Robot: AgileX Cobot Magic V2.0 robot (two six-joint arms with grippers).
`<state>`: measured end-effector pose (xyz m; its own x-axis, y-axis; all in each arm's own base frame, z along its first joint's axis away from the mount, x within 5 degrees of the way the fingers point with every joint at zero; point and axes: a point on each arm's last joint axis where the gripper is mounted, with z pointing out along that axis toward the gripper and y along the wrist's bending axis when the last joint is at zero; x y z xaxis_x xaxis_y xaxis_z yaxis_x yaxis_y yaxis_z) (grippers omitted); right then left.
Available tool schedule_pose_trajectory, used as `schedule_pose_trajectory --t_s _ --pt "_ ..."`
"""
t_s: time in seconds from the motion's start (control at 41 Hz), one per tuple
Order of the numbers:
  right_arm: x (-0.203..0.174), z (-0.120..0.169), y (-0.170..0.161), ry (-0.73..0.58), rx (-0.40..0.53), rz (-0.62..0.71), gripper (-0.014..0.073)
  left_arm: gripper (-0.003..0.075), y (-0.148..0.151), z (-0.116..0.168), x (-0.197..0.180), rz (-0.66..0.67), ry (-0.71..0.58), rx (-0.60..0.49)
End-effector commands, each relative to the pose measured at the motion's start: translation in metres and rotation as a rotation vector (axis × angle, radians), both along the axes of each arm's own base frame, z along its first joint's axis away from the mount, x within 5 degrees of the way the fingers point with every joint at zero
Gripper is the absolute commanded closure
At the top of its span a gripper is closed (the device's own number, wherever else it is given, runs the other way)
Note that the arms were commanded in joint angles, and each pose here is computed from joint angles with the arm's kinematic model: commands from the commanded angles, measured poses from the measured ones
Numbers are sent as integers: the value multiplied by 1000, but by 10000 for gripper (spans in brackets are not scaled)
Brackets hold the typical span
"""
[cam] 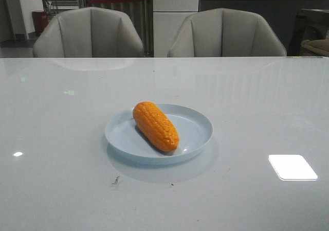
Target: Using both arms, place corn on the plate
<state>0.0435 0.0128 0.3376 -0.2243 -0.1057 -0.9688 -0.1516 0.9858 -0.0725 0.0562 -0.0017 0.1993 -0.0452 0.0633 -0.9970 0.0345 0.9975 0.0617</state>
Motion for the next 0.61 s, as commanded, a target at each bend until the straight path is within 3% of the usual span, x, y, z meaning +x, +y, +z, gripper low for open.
schedule_pose_trajectory --t_s 0.0,0.195,0.317,0.585 --pt "-11 9 -1 -136 -7 -17 290 624 0 -5 0 -3 -58 -18" --pt "-29 -9 2 -241 76 5 424 624 0 -5 0 -3 -58 -18" --pt "-32 -24 2 -318 150 9 553 624 0 -5 0 -3 -58 -18" --pt "-8 -68 -2 -331 309 -45 540 624 0 -5 0 -3 -58 -18"
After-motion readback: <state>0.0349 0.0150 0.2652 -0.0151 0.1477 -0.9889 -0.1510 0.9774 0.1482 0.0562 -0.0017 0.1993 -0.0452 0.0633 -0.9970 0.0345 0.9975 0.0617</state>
